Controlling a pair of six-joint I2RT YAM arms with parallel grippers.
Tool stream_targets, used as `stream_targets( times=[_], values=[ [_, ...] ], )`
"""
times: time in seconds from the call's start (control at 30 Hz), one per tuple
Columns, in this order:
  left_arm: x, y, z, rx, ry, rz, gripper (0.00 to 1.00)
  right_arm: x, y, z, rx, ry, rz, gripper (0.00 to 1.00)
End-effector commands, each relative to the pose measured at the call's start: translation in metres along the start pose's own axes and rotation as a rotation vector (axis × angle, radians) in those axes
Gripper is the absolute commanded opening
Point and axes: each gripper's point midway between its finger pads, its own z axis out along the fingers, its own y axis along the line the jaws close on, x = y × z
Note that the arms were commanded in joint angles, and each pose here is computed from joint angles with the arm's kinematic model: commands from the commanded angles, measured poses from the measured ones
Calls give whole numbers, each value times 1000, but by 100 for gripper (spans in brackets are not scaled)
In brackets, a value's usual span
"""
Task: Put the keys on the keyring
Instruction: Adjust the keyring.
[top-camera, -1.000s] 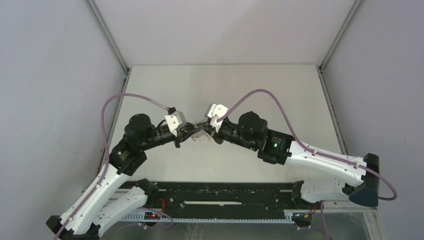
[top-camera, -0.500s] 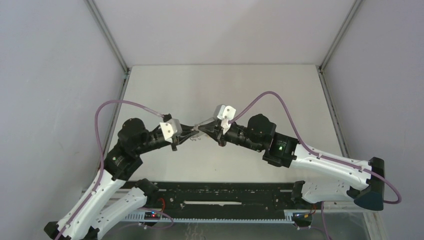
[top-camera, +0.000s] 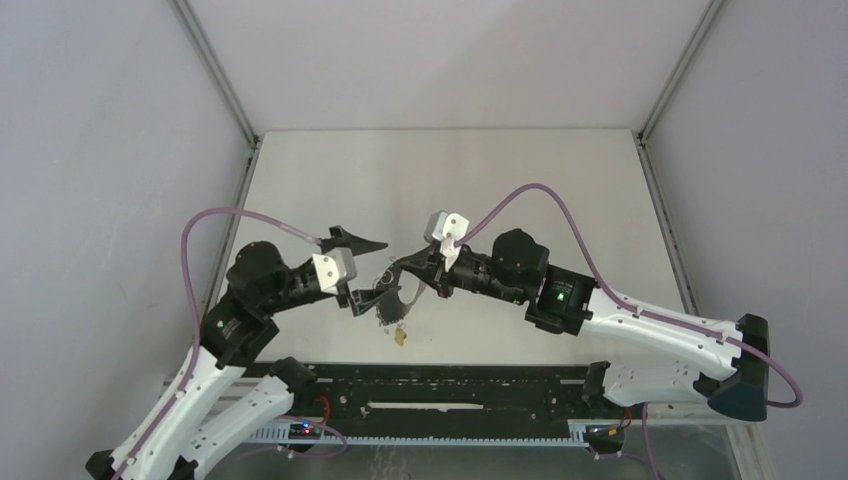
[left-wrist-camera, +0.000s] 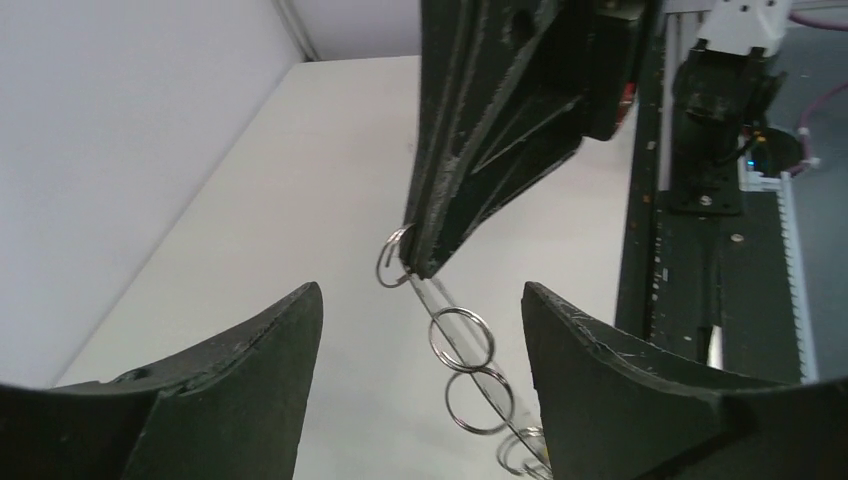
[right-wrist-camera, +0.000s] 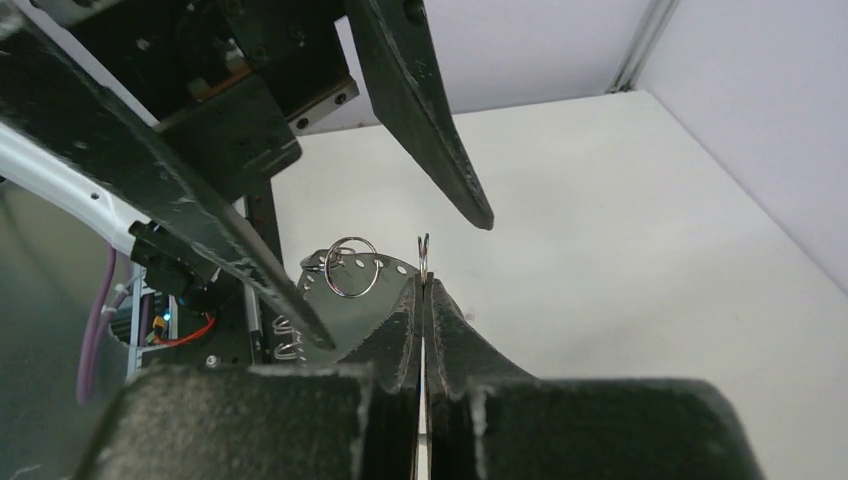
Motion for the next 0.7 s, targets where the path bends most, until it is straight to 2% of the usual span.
stream_targets(
  times=[0.0, 0.13, 0.27, 0.33, 0.53, 0.67],
  values=[
    [-23, -27, -16, 124, -40, 53, 79, -10, 7, -5, -36, -23, 13, 0],
    [-22, -47, -27, 212, -31, 78, 89, -5, 12, -8, -79, -1, 12, 0],
    [-25, -42, -29, 196, -19, 126, 89, -1, 19, -12, -129, 15, -11, 0],
    [-26, -34, -28, 176, -6, 185, 84, -2, 22, -14, -148, 13, -24, 0],
    [-25, -19, -23, 168, 46, 283, 56, -4, 33, -21, -212, 9, -61, 0],
    [-15, -25, -24, 215, 87, 300, 46, -3, 36, -24, -227, 14, -75, 0]
  ],
)
